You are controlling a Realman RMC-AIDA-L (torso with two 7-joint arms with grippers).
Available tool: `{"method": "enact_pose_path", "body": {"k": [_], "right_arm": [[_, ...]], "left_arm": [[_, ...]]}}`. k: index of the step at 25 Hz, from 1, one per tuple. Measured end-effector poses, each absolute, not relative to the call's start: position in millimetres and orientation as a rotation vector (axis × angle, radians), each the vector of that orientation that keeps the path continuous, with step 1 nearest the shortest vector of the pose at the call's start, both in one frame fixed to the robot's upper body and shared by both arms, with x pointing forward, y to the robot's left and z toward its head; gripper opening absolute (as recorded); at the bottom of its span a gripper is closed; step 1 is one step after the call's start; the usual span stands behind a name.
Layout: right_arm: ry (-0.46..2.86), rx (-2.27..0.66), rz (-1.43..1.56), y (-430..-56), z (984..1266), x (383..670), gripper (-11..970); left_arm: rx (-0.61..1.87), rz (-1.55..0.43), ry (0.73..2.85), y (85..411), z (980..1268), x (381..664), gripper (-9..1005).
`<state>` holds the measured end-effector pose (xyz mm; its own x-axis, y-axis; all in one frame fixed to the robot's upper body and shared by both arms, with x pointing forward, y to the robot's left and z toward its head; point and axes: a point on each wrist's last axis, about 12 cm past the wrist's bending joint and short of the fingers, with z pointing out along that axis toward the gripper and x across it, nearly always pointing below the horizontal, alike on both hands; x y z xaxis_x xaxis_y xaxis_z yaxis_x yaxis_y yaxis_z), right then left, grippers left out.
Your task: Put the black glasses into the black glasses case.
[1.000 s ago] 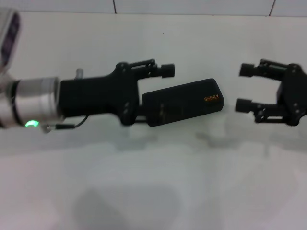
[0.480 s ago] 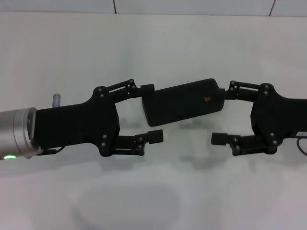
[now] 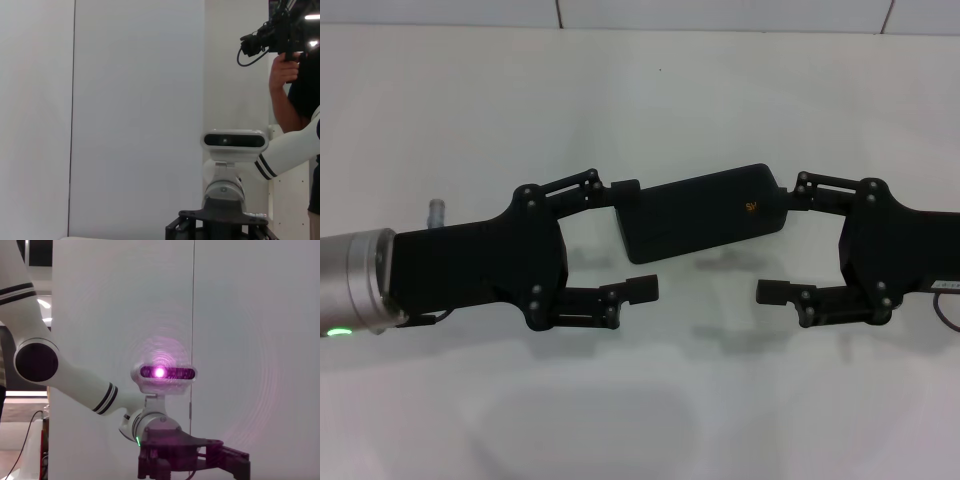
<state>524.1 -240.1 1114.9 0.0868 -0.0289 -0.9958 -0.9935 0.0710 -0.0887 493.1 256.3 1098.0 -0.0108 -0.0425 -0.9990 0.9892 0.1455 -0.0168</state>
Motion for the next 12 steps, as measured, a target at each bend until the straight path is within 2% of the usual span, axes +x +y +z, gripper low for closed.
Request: {"method": "enact_pose_path", "body": {"k": [12], "right_arm": [[1.195, -1.207, 1.073, -240.7, 1113.8, 524.0, 810]], "left_arm": [[1.071, -1.123, 1.252, 257.8, 1098.9, 493.5, 889]]}}
